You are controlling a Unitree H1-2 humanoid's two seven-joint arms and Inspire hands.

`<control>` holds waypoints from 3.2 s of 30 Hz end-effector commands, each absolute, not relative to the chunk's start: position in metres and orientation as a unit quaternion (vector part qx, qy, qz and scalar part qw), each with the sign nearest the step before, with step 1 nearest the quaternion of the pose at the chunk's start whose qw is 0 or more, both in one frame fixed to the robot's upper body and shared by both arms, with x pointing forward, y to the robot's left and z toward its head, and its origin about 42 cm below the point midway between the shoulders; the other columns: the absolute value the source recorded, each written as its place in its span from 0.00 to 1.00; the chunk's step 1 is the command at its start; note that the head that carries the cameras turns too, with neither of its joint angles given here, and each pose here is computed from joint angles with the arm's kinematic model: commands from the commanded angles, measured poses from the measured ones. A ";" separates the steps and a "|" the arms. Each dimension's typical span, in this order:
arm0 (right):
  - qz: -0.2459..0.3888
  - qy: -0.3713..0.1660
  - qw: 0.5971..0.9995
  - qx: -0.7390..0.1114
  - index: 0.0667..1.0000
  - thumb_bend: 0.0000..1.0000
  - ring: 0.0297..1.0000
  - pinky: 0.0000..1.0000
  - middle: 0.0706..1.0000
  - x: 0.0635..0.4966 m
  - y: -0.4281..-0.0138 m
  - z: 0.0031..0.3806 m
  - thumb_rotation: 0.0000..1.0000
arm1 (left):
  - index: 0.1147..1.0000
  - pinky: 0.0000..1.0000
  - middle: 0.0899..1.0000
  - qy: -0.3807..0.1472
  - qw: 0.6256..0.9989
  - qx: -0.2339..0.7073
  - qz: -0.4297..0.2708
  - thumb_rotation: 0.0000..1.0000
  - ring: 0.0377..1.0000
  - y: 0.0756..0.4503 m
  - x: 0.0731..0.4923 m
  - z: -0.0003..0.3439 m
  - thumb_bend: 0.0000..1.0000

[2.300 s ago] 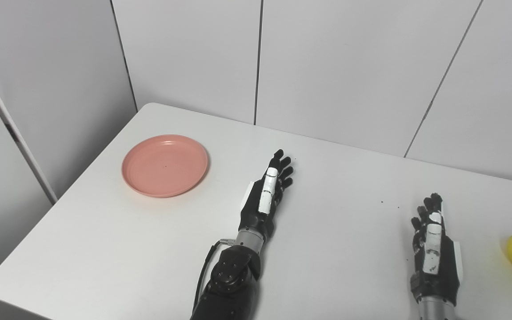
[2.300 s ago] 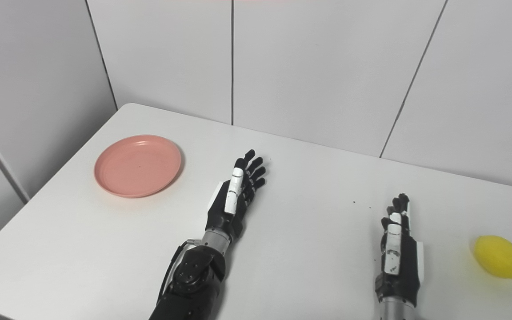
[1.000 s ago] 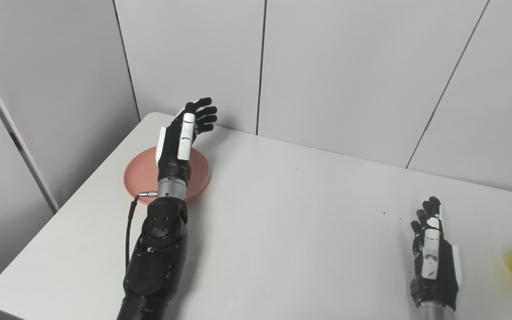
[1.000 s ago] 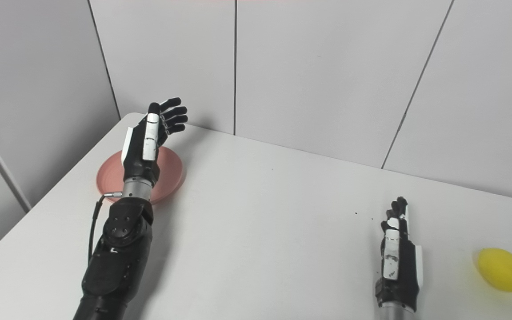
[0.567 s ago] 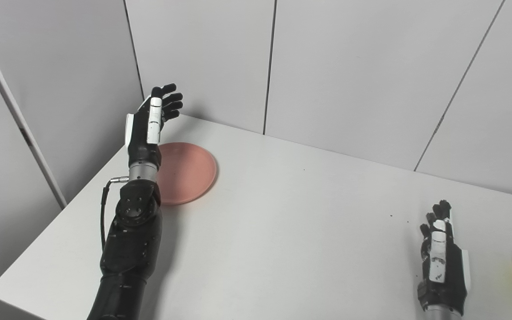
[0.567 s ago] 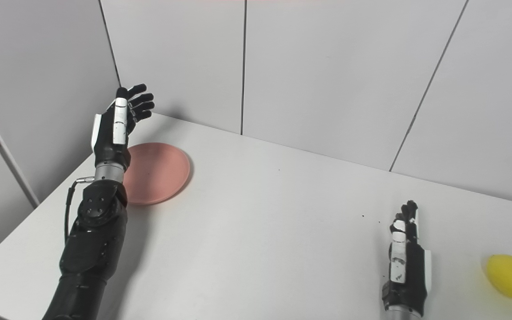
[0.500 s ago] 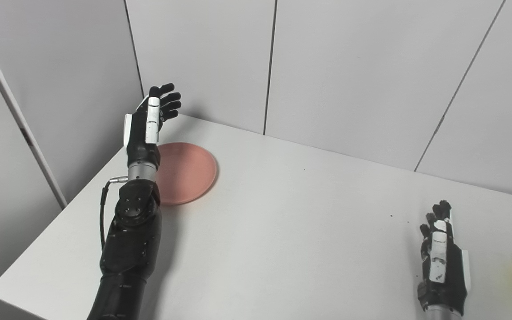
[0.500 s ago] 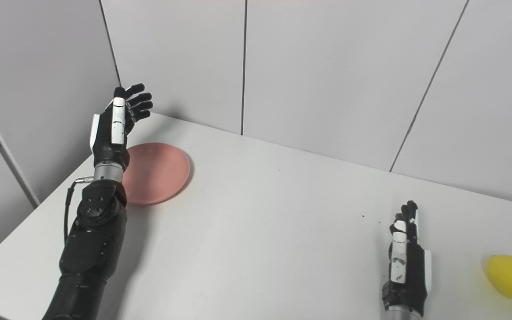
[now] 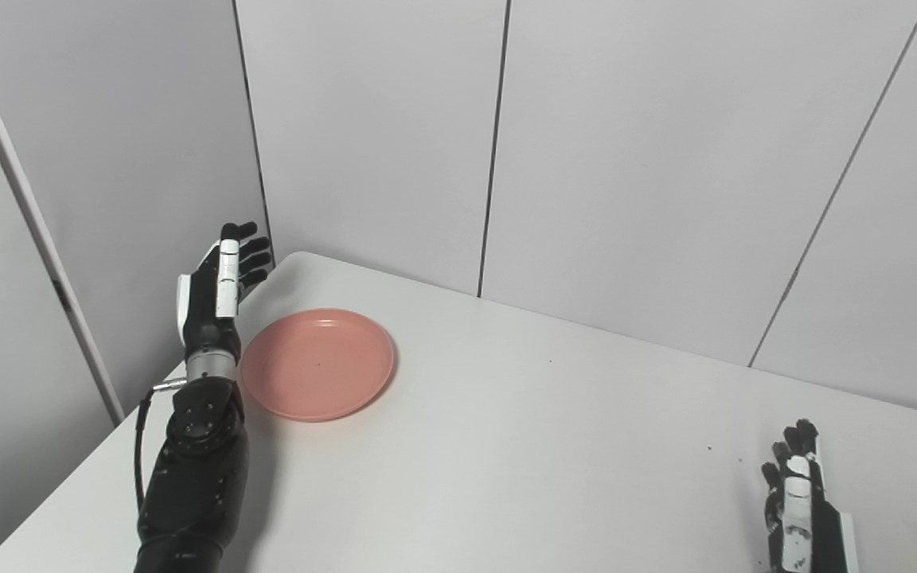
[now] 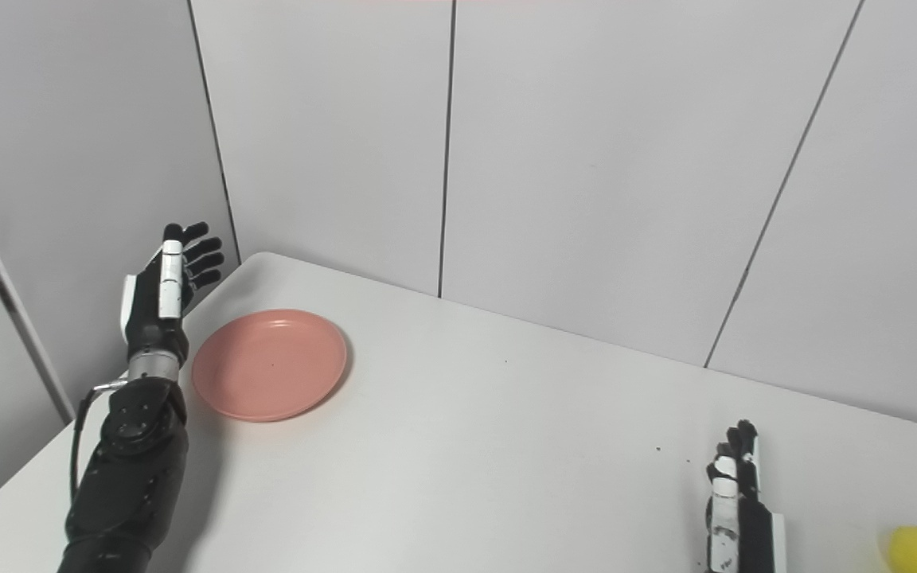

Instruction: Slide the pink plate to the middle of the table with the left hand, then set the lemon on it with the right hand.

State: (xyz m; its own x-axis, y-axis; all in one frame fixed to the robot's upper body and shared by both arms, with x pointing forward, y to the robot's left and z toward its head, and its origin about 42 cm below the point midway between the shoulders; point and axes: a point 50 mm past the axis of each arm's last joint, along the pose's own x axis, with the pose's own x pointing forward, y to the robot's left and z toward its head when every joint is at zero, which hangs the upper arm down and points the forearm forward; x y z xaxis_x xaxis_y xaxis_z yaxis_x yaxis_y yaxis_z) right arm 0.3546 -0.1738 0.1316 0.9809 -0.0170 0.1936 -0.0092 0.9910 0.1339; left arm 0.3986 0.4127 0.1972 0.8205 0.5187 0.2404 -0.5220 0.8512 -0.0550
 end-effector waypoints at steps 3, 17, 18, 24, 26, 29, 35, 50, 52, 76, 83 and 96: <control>0.001 -0.112 0.991 0.073 1.00 0.71 1.00 1.00 1.00 0.351 -0.171 0.132 0.95 | 0.71 0.75 0.73 -0.165 0.948 0.020 0.271 1.00 0.74 0.426 0.403 0.218 0.77; -0.003 -0.115 0.990 0.079 1.00 0.70 1.00 1.00 1.00 0.348 -0.171 0.135 0.94 | 0.70 0.75 0.73 -0.135 0.952 0.032 0.272 1.00 0.75 0.438 0.406 0.199 0.81; -0.004 -0.115 0.990 0.082 0.99 0.69 1.00 1.00 1.00 0.348 -0.171 0.135 0.93 | 0.71 0.75 0.73 -0.131 0.953 0.032 0.272 1.00 0.74 0.438 0.406 0.197 0.79; -0.001 -0.117 0.990 0.077 1.00 0.69 1.00 1.00 1.00 0.347 -0.173 0.136 0.95 | 0.71 0.72 0.73 -0.107 0.959 0.027 0.260 1.00 0.74 0.434 0.407 0.181 0.77; -0.002 -0.119 0.990 0.076 1.00 0.68 1.00 1.00 1.00 0.347 -0.173 0.137 0.95 | 0.71 0.72 0.73 -0.101 0.962 0.027 0.254 1.00 0.74 0.432 0.407 0.174 0.76; -0.003 -0.120 0.990 0.077 1.00 0.68 1.00 1.00 1.00 0.347 -0.173 0.138 0.95 | 0.73 0.78 0.74 -0.094 0.966 0.026 0.238 1.00 0.76 0.428 0.407 0.163 0.74; -0.003 -0.116 0.990 0.075 1.00 0.69 1.00 1.00 1.00 0.347 -0.173 0.138 0.94 | 0.74 0.80 0.76 -0.094 0.972 0.016 0.215 1.00 0.79 0.413 0.406 0.153 0.74; -0.005 -0.115 0.990 0.077 1.00 0.67 1.00 1.00 1.00 0.345 -0.172 0.140 0.94 | 0.74 0.79 0.77 -0.101 0.978 -0.015 0.183 1.00 0.78 0.384 0.404 0.143 0.69; -0.006 -0.115 0.990 0.077 1.00 0.68 1.00 1.00 1.00 0.345 -0.172 0.140 0.94 | 0.73 0.78 0.76 -0.101 0.978 -0.021 0.178 1.00 0.78 0.381 0.404 0.144 0.69; -0.007 -0.120 0.990 0.080 1.00 0.69 1.00 1.00 1.00 0.346 -0.171 0.141 0.93 | 0.74 0.78 0.77 -0.088 0.990 -0.014 0.109 1.00 0.78 0.321 0.407 0.147 0.71; -0.007 -0.121 0.989 0.079 0.99 0.67 1.00 1.00 1.00 0.346 -0.169 0.141 0.92 | 0.74 0.79 0.77 -0.080 0.992 -0.015 0.097 1.00 0.79 0.303 0.405 0.145 0.69; 0.018 -0.127 0.990 0.052 0.98 0.72 1.00 1.00 1.00 0.345 -0.157 0.147 0.98 | 0.75 0.79 0.78 -0.074 0.995 -0.020 0.058 1.00 0.80 0.275 0.405 0.154 0.73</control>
State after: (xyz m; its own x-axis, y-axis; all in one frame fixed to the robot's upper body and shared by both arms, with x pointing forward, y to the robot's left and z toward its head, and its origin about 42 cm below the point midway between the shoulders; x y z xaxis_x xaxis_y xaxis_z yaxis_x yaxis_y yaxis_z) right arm 0.3418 -0.1622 0.1336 0.9778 0.0117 0.2092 -0.0333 0.9944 0.0999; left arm 0.3982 0.2832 0.1369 0.9843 0.1497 0.0933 -0.1459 0.9882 -0.0465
